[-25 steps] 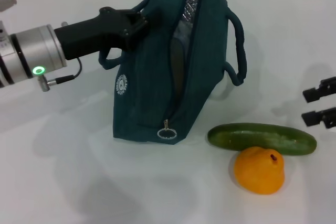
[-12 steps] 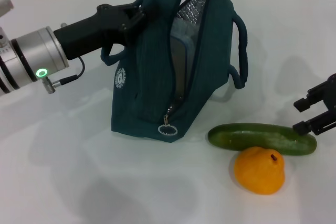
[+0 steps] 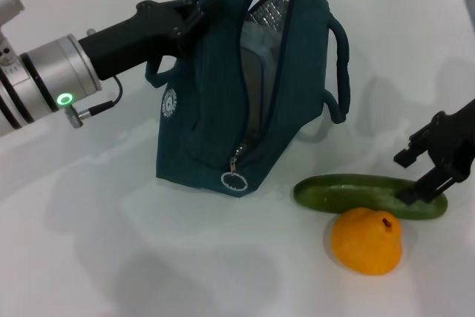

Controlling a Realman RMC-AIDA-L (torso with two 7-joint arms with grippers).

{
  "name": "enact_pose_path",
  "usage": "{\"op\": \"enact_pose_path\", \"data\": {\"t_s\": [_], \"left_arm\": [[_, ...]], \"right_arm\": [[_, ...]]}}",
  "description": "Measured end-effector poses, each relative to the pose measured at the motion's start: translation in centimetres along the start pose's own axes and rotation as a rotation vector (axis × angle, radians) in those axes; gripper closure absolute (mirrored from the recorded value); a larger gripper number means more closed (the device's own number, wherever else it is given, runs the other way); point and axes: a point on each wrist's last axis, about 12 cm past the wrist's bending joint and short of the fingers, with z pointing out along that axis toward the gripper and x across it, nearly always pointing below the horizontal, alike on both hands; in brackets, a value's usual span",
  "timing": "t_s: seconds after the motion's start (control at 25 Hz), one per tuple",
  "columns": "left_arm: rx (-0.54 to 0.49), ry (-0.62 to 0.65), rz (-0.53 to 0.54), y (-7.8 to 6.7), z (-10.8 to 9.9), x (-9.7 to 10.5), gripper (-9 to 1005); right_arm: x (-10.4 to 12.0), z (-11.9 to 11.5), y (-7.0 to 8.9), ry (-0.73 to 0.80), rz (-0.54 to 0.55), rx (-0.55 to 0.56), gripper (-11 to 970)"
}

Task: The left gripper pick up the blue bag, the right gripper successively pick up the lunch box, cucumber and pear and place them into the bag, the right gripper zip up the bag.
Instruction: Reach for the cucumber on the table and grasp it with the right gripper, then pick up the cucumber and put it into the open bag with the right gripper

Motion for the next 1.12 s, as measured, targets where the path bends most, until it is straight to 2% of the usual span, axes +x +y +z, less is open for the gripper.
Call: {"op": "enact_pose_path", "data": {"t_s": [0.36, 0.64, 0.96, 1.12], "left_arm": [[0.001, -0.002, 0.000, 0.0, 0.2, -0.1, 956], [0.001, -0.003, 0.000, 0.0, 0.3, -0.1, 956], [-0.007, -0.001, 0.004, 0.1, 0.4, -0.2, 956], [-0.005, -0.002, 0.019, 0.2, 0.5, -0.3, 956]], "right_arm": [[-1.2, 2.1, 0.0, 0.083, -0.055, -0.037, 242], [-1.9, 3.5, -0.3, 0.136, -0.079, -0.018, 246], [-2.8, 3.9, -0.5, 0.158, -0.095, -0.007, 250], [-3.0, 3.8, -0.5, 0.164, -0.095, -0.011, 308]]}}
